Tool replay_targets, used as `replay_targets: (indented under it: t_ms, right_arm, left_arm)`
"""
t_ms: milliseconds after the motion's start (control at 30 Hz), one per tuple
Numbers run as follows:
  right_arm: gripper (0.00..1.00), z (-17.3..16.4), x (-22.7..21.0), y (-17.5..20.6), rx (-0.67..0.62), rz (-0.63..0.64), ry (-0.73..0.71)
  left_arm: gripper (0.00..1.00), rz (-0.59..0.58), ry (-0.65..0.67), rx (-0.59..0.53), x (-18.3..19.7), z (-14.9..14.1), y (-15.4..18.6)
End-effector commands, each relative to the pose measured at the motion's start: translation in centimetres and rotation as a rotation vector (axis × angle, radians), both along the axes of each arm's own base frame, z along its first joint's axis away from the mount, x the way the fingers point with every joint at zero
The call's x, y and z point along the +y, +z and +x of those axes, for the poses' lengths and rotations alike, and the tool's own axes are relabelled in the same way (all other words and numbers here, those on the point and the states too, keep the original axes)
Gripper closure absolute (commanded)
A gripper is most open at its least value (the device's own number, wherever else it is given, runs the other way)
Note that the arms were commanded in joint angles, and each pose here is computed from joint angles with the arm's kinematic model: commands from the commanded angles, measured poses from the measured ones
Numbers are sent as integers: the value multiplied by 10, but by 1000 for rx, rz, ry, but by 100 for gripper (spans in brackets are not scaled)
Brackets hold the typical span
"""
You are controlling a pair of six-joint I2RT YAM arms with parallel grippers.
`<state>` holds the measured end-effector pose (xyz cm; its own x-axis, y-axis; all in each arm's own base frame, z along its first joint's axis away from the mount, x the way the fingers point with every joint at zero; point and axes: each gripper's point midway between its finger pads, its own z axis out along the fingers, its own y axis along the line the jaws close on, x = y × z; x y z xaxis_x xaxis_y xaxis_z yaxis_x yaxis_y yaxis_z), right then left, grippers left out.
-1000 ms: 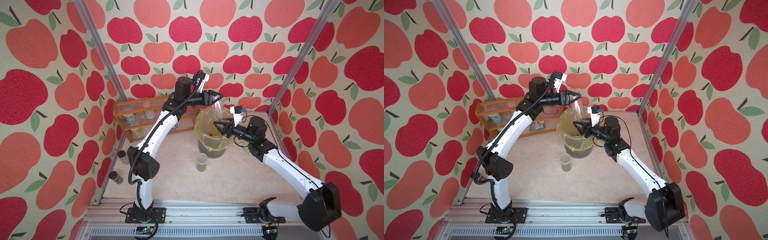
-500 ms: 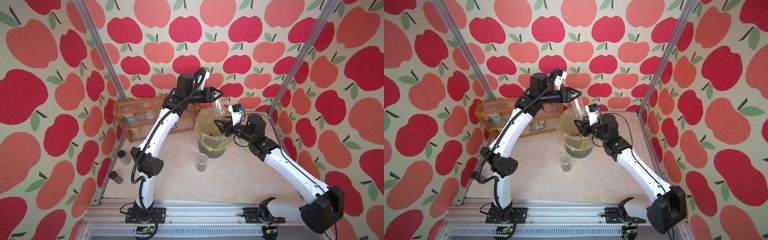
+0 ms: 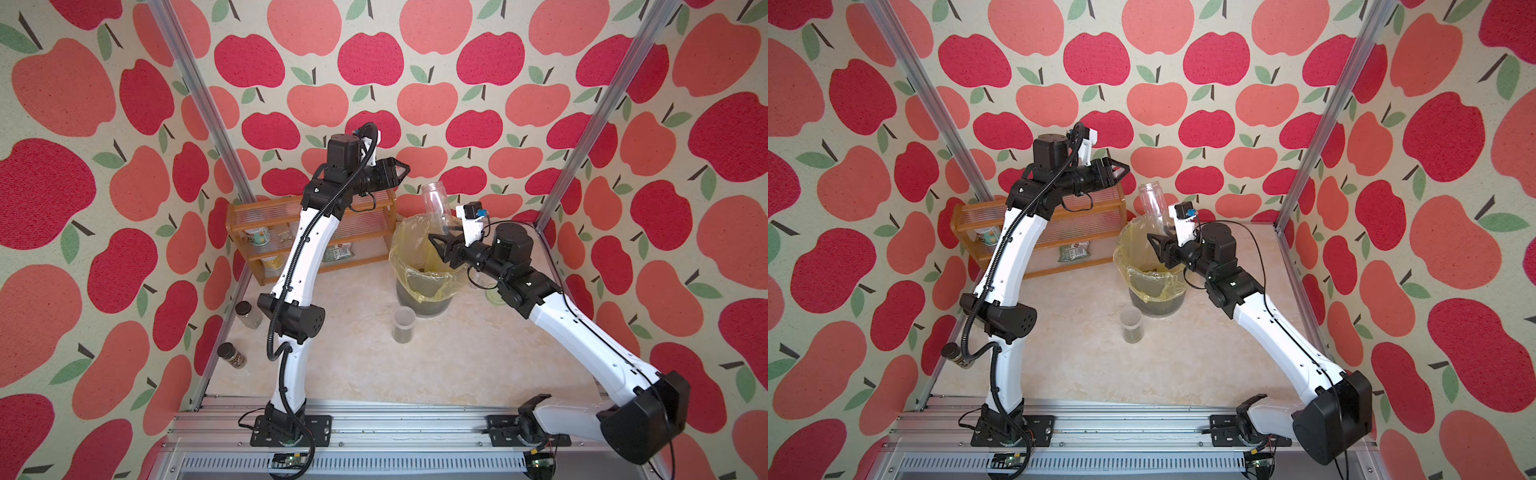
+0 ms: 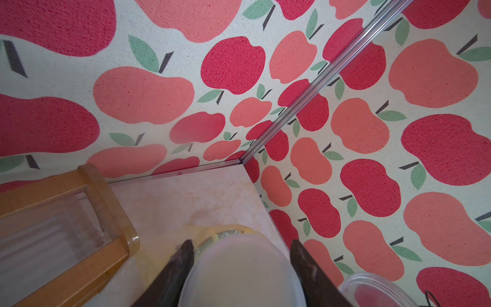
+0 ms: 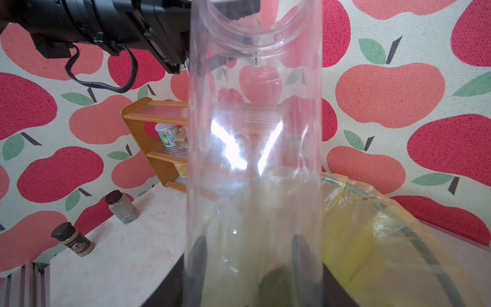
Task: Empty moldy mung beans from jars
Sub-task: Unscrew the lid from the jar, then place the lid at the center of the board.
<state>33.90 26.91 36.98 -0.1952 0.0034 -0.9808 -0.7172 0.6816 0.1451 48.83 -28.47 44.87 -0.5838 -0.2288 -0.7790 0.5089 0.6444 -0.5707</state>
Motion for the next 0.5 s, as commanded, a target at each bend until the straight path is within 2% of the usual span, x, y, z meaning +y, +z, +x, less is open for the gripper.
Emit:
replay_targets:
  t_ms: [0,67,200,300,467]
  right_arm:
    - [67,-3,-6,22,-54,-19,-10]
    - [67,-5,-10,22,-55,-30,-21]
    - [67,-8,-14,21,-36,-21,-17]
    - [67,-10,-15,19,-11,-11,-9]
    - [67,-14,-16,18,4,-9,0]
  left_arm:
    - [42,127,54,-16,27,-22,0]
    - [42,174,111,-43,44,-30,-4]
    - [41,177,240,-139,71,-46,-31]
    - [41,255,308,-141,93,-59,-54]
    - [41,309,387,-147,119,-74,-92]
